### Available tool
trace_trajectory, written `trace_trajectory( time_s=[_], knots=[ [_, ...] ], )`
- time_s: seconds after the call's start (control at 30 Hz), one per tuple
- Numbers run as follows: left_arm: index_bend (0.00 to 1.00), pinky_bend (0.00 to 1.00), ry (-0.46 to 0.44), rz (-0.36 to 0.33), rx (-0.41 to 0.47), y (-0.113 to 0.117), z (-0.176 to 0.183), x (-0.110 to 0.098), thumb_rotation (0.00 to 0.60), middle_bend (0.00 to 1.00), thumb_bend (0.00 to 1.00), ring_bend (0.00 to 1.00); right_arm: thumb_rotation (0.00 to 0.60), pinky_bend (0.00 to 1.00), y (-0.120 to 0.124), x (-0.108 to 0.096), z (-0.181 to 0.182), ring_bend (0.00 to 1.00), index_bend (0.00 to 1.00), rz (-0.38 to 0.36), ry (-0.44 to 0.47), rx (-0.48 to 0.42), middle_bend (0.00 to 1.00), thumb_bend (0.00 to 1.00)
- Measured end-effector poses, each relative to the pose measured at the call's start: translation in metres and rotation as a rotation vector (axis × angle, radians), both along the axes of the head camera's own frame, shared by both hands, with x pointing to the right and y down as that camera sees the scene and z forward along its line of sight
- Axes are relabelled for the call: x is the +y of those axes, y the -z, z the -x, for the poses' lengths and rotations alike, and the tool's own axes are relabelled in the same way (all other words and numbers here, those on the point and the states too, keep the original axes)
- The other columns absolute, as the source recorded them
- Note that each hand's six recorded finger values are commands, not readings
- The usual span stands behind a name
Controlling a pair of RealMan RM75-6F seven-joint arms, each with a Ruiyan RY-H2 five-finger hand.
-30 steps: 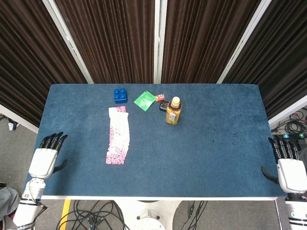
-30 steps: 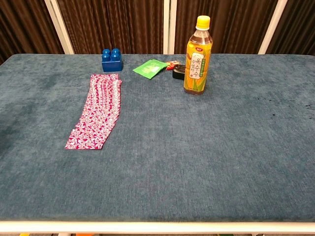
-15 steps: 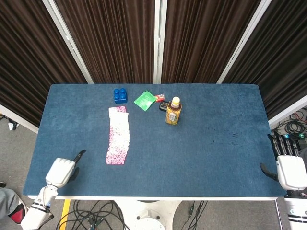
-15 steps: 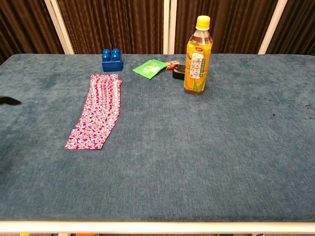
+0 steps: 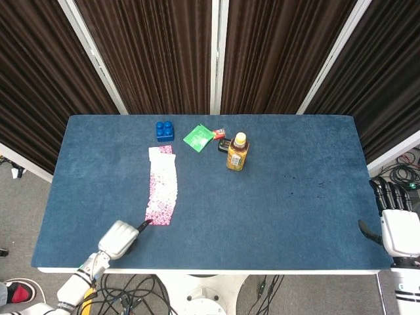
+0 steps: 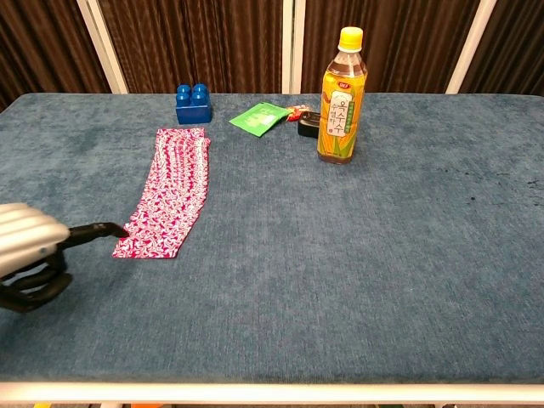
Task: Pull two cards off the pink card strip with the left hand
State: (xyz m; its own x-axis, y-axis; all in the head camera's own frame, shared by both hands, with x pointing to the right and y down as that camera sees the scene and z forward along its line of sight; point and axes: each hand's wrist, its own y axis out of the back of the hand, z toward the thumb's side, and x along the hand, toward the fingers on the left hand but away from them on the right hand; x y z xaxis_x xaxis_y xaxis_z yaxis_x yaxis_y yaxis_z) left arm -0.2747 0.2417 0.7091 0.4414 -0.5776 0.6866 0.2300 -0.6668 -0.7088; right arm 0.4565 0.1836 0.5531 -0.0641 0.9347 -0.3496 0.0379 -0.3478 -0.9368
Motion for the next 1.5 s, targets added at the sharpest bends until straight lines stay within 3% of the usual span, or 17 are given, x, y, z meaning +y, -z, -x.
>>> trace_trajectory(
  time_s=[0.33,0.57,0.93,1.5],
  knots=[
    [0.09,0.97,-0.037,0.030,-0.050,-0.020,-0.024,-0.009,0.600,0.87,0.59,0.90,0.600,0.00,-0.001,-0.002,-0.005,0.00,0.00,0.003,-0.011,0.000,0.00,0.17],
    [0.09,0.96,-0.007,0.042,-0.083,-0.031,-0.025,-0.019,0.600,0.87,0.59,0.90,0.600,0.00,-0.001,-0.003,-0.012,0.00,0.00,0.004,-0.026,-0.001,0.00,0.17],
    [0.09,0.96,-0.006,0.076,-0.121,-0.038,-0.015,-0.012,0.600,0.86,0.59,0.90,0.600,0.00,-0.005,-0.006,-0.009,0.00,0.00,0.008,-0.019,-0.004,0.00,0.17],
    [0.09,0.96,0.044,0.075,-0.190,-0.031,0.024,-0.011,0.600,0.86,0.59,0.90,0.600,0.00,-0.009,-0.006,-0.001,0.00,0.00,0.019,-0.001,-0.004,0.00,0.17]
  ],
)
